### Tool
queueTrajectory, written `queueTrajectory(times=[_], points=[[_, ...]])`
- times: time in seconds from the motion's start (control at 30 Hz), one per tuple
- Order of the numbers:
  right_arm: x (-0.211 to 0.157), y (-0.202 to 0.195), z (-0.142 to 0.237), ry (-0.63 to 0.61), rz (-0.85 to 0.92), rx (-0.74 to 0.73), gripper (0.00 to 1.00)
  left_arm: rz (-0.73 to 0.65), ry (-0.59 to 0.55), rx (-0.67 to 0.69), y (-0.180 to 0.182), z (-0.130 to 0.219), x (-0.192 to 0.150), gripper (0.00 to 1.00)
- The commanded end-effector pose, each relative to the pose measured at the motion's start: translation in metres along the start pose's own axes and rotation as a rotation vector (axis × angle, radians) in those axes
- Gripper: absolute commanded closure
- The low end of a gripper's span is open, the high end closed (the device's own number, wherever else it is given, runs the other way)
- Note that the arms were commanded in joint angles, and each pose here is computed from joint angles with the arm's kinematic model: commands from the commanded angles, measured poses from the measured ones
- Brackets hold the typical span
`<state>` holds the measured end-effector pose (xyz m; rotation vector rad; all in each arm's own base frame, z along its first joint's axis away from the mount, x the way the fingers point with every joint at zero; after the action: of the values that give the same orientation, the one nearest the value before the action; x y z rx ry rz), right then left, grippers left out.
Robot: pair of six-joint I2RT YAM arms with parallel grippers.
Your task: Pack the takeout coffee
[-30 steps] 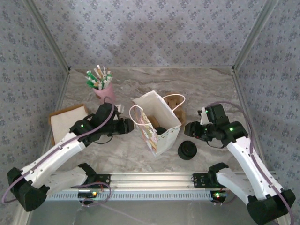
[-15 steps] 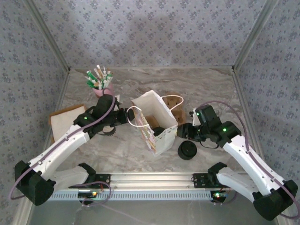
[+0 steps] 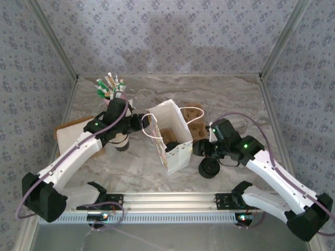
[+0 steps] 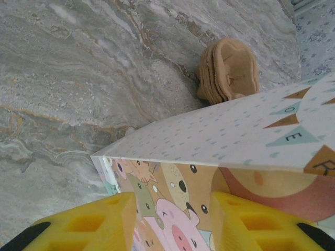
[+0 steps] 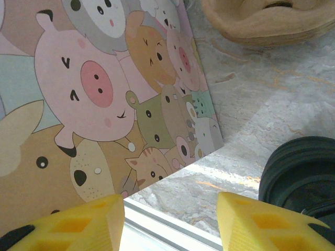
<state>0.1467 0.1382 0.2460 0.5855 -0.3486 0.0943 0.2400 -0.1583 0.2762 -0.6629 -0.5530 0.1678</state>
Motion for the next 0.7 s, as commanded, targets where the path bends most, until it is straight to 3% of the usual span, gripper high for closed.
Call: queueTrajectory(times=[0.0, 0.4, 0.53, 0.67], points=[[-0.002, 0.001, -0.006, -0.003, -0.012, -0.016, 0.48, -0.017, -0.032, -0.046, -0.006, 0.003, 0.014, 0.59], [-0.007, 0.014, -0.012, -0.005, 0.034, 0.024, 0.46, 0.010, -0.041, -0.034, 0.002, 0.004, 0.032, 0.56], [-0.013, 0.003, 0.002, -0.018, 0.041, -0.075, 0.44, 0.028, -0.061, -0.023, 0.006, 0.014, 0.033, 0.52], [-0.012, -0.011, 0.031, -0.116, 0.040, -0.173, 0.40, 0.025, -0.087, 0.006, 0.008, 0.032, 0.032, 0.44]])
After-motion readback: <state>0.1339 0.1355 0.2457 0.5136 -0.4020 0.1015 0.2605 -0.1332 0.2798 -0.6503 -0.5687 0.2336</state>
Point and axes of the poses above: each hand's point on the last joint's axis, 136 mm out from that joint toward the fingers, its own z axis back along the fingers, its own y axis along the line the jaws close on, x = y × z, the point moved 9 cm from there along z, back along the fingers, and after that the axes turned 4 degrees about z, right-handed, at the moved point
